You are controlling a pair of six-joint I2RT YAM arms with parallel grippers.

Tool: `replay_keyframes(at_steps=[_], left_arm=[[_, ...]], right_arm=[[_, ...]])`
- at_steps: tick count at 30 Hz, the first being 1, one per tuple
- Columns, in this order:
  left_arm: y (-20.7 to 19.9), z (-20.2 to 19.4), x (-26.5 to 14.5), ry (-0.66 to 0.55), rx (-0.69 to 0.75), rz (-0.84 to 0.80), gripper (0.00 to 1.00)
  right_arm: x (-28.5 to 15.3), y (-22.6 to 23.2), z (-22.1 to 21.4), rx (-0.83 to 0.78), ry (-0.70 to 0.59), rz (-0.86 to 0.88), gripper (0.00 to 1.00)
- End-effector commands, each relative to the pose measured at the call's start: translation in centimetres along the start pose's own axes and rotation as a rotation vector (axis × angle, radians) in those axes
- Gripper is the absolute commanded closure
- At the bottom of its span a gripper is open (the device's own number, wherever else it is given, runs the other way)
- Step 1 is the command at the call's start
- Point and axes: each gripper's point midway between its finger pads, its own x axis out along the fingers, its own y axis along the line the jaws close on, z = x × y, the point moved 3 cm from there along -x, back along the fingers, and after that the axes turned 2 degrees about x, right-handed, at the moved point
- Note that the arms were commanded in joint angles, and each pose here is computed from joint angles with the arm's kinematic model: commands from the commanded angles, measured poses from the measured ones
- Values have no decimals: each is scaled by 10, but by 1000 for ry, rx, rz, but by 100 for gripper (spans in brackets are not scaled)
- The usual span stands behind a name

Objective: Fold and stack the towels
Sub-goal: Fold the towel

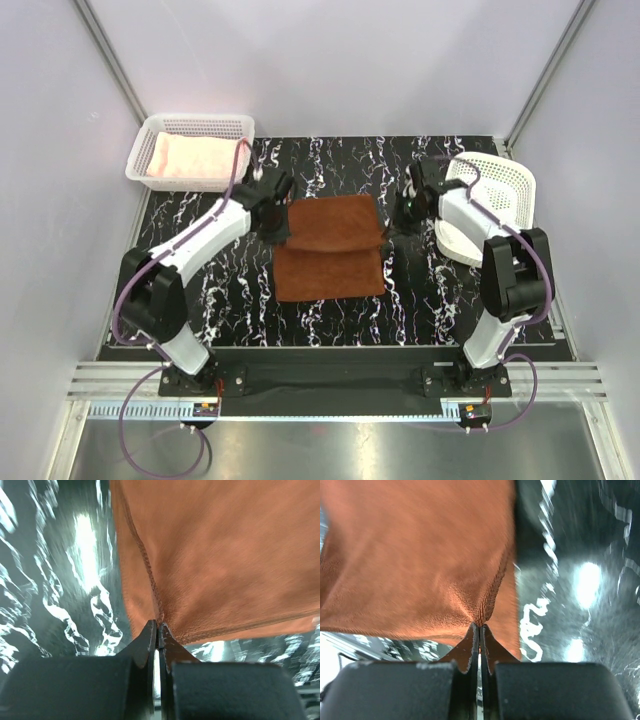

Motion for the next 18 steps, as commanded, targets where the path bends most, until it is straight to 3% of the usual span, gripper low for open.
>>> replay_keyframes(at_steps=[1,7,18], left_arm=[[-5,46,-48,-162,12,25,100],[5,34,-50,-149,39,46,100],[15,-50,4,-28,16,-29,100]], right_arm=[[-42,33,28,-50,-108,40,100],[-32,16,1,-71,-60,30,100],[5,-3,-54,-34,25,58,100]])
